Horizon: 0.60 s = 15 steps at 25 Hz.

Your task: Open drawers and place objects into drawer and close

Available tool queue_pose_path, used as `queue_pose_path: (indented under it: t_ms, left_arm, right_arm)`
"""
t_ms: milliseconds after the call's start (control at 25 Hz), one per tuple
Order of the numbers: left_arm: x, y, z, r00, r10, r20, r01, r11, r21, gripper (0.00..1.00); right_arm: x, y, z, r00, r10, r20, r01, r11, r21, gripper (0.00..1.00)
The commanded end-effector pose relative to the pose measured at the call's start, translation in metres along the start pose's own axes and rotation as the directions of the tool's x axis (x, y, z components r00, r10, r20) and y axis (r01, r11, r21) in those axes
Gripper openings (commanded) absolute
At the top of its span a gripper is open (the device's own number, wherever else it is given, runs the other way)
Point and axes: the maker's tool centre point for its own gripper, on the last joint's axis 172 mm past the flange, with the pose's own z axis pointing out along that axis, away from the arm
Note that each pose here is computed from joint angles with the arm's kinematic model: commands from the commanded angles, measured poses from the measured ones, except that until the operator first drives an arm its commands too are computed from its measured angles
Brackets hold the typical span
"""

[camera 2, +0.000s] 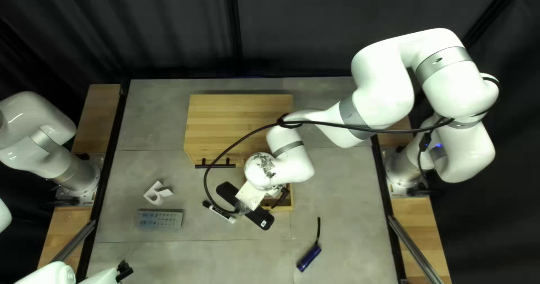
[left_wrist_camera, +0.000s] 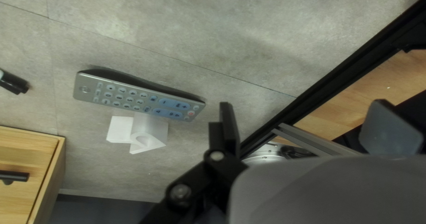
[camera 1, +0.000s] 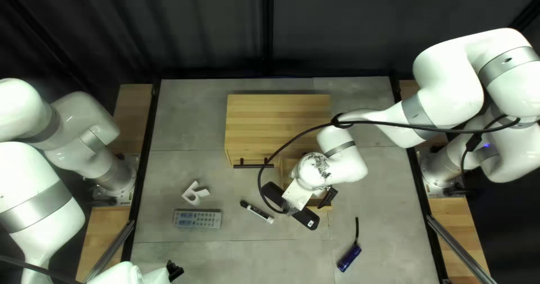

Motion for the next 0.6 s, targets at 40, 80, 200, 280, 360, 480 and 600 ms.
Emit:
queue_pose_path:
  t_ms: [40, 80, 200, 280, 360, 480, 600]
  left_arm:
    - [0.0, 0.0, 0.0, 1.0, 0.0, 0.0, 0.0, 1.0, 0.0, 1.0]
    - [0.0, 0.0, 0.0, 1.0, 0.0, 0.0, 0.0, 1.0, 0.0, 1.0]
    - [0.0, 0.0, 0.0, 1.0, 0.0, 0.0, 0.0, 1.0, 0.0, 1.0]
    - [0.0, 0.0, 0.0, 1.0, 0.0, 0.0, 0.0, 1.0, 0.0, 1.0]
    - [0.0, 0.0, 0.0, 1.0, 0.0, 0.0, 0.0, 1.0, 0.0, 1.0]
    - [0.0, 0.0, 0.0, 1.0, 0.0, 0.0, 0.0, 1.0, 0.0, 1.0]
    - [0.0, 0.0, 0.0, 1.0, 0.0, 0.0, 0.0, 1.0, 0.0, 1.0]
  right_arm:
    - [-0.002, 0.006, 0.0, 1.0, 0.002, 0.009, -0.002, 1.0, -0.006, 0.0]
    - [-0.004, 0.008, 0.0, 1.0, 0.004, 0.013, -0.003, 1.0, -0.009, 0.0]
    - [-0.009, 0.013, 0.001, 1.0, 0.009, 0.021, -0.009, 1.0, -0.015, 0.0]
    - [-0.012, 0.016, 0.004, 1.0, 0.014, 0.024, -0.014, 1.0, -0.017, 0.0]
    - [-0.015, 0.019, 0.004, 0.999, 0.019, 0.026, -0.019, 1.0, -0.02, 0.0]
    - [-0.02, 0.025, 0.0, 0.999, 0.027, 0.033, -0.026, 0.999, -0.029, 0.0]
    - [-0.025, 0.029, -0.003, 0.999, 0.033, 0.04, -0.032, 0.999, -0.039, 0.0]
